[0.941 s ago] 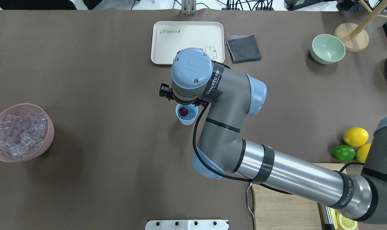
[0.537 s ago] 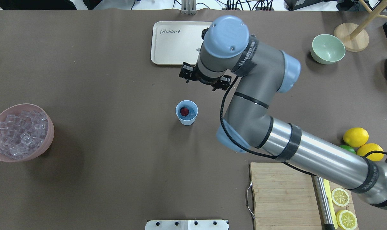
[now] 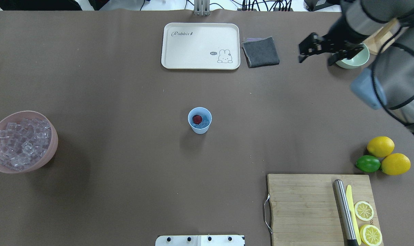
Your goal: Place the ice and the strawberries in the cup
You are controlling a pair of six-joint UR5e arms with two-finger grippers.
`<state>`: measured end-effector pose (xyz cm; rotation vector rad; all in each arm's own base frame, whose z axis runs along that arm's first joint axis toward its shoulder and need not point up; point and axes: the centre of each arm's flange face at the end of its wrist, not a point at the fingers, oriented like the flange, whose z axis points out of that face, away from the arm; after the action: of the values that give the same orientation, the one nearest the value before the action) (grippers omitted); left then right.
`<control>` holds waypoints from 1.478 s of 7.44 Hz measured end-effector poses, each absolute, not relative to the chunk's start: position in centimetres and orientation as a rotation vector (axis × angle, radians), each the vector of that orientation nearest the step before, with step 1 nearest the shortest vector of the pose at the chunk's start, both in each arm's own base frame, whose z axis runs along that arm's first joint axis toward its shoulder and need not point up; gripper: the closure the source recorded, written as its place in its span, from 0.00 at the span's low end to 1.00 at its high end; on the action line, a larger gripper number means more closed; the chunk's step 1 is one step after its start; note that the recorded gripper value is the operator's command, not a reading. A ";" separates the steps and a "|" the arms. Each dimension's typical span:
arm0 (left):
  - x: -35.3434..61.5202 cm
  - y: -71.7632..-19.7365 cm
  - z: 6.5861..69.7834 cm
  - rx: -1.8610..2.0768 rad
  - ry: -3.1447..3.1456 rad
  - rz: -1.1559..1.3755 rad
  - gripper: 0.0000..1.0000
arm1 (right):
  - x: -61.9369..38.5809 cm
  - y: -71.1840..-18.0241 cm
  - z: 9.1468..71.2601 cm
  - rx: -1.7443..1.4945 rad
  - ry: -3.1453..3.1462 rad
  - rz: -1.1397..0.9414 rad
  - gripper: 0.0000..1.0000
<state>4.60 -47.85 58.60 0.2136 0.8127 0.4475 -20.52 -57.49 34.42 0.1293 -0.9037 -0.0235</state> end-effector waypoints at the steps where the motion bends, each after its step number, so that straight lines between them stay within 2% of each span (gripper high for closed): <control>1: 4.6 -47.6 58.8 0.209 0.813 0.446 0.01 | -13.6 -57.0 41.6 0.177 -0.829 -0.110 0.01; 3: 4.6 -47.3 59.2 0.203 0.814 0.445 0.01 | -1.8 -53.3 52.5 0.210 -0.708 -0.186 0.01; 6: 4.5 -47.1 59.3 0.200 0.815 0.442 0.01 | 4.6 -46.4 61.0 0.115 -0.676 -0.102 0.01; 8: 4.4 -46.9 59.6 0.194 0.817 0.440 0.01 | 5.6 -43.7 63.6 0.066 -0.671 -0.062 0.01; 11: 4.4 -46.8 59.8 0.189 0.817 0.438 0.01 | 6.0 -44.0 63.5 0.025 -0.680 -0.040 0.01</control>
<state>4.39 -46.75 59.82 0.1895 0.8171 0.4381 5.98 -44.05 63.50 0.0249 -0.6803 -0.0398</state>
